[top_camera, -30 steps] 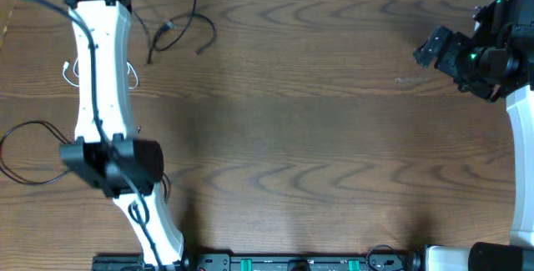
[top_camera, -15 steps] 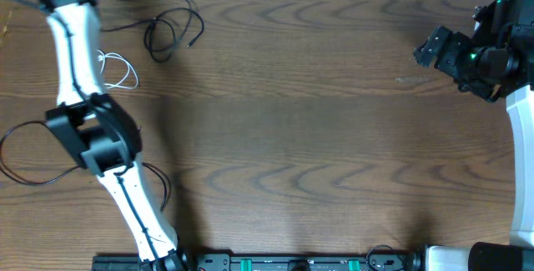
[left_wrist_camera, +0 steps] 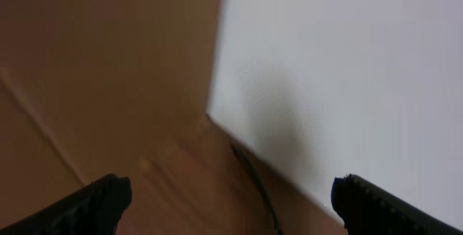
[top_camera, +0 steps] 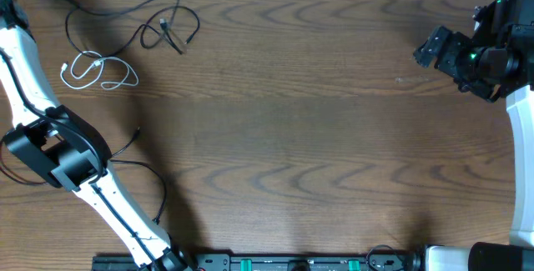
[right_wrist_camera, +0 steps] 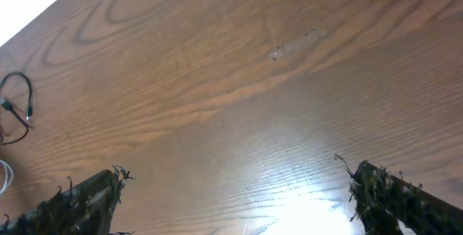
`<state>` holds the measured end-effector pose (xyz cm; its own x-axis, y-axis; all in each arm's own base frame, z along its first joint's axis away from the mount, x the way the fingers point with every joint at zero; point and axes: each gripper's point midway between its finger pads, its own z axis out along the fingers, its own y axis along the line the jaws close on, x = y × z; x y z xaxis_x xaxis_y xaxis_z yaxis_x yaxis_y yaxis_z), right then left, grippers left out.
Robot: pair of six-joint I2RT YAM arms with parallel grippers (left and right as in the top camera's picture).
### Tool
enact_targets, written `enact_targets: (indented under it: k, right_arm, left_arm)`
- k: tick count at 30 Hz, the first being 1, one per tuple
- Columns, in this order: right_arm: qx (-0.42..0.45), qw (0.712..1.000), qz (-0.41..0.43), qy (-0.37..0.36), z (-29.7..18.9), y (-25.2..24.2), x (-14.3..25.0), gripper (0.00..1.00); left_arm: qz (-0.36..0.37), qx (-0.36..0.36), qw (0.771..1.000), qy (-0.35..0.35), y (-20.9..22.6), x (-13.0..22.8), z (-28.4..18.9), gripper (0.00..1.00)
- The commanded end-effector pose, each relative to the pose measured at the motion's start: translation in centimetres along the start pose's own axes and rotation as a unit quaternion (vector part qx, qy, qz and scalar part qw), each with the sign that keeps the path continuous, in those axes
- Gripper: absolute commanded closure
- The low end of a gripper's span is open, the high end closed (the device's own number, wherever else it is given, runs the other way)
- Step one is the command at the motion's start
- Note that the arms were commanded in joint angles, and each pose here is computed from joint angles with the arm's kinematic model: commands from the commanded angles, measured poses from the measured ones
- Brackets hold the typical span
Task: Untangle cables
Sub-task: 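Carry the black cable with the left gripper toward the upper left, then lower the black cable near the white coil and open the left gripper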
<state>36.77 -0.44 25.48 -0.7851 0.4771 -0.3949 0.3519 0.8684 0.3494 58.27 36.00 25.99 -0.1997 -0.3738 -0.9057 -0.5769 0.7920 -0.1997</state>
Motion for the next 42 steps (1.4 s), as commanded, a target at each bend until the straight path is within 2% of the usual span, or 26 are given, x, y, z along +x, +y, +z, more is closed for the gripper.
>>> enact_targets:
  k: [1, 5, 9, 13, 17, 23, 27, 35, 39, 42]
  right_arm:
    - [0.003, 1.000, -0.003, -0.001, 0.0, -0.2, -0.1, 0.01]
    - [0.003, 1.000, -0.003, -0.001, 0.0, -0.2, -0.1, 0.01]
    - [0.003, 1.000, -0.003, -0.001, 0.0, -0.2, -0.1, 0.01]
    - [0.003, 1.000, -0.003, -0.001, 0.0, -0.2, -0.1, 0.01]
    - [0.003, 1.000, -0.003, -0.001, 0.0, -0.2, -0.1, 0.01]
    - [0.003, 1.000, -0.003, -0.001, 0.0, -0.2, -0.1, 0.01]
    - [0.003, 1.000, -0.003, -0.001, 0.0, -0.2, -0.1, 0.01]
    - [0.003, 1.000, -0.003, -0.001, 0.0, -0.2, -0.1, 0.01]
    - [0.003, 1.000, -0.003, -0.001, 0.0, -0.2, -0.1, 0.01]
    - [0.003, 1.000, -0.003, -0.001, 0.0, -0.2, -0.1, 0.01]
  left_arm:
    - [0.000, 0.120, 0.990, 0.071, -5.2, 3.3, -0.6, 0.06]
    - [-0.001, 0.106, 0.982, 0.154, -6.1, 7.7, -1.3, 0.06]
    - [0.025, -0.013, 0.986, 0.165, -2.5, 10.1, -0.3, 0.06]
    - [0.106, -0.008, 0.977, 0.185, -1.5, 12.5, 0.4, 0.06]
    - [0.102, -0.023, 0.974, 0.200, 1.3, 14.3, 0.9, 0.06]
    - [0.098, 0.058, 0.967, 0.227, 1.6, 17.3, 1.1, 0.06]
    - [0.096, 0.065, 0.967, 0.226, 1.7, 18.8, 1.6, 0.10]
    - [0.096, 0.089, 0.963, 0.234, 0.2, 22.3, 2.8, 0.10]
    - [0.095, 0.092, 0.962, 0.241, -0.1, 23.9, 3.5, 0.34]
    - [0.085, 0.089, 0.963, 0.241, 0.0, 23.9, 3.6, 0.61]
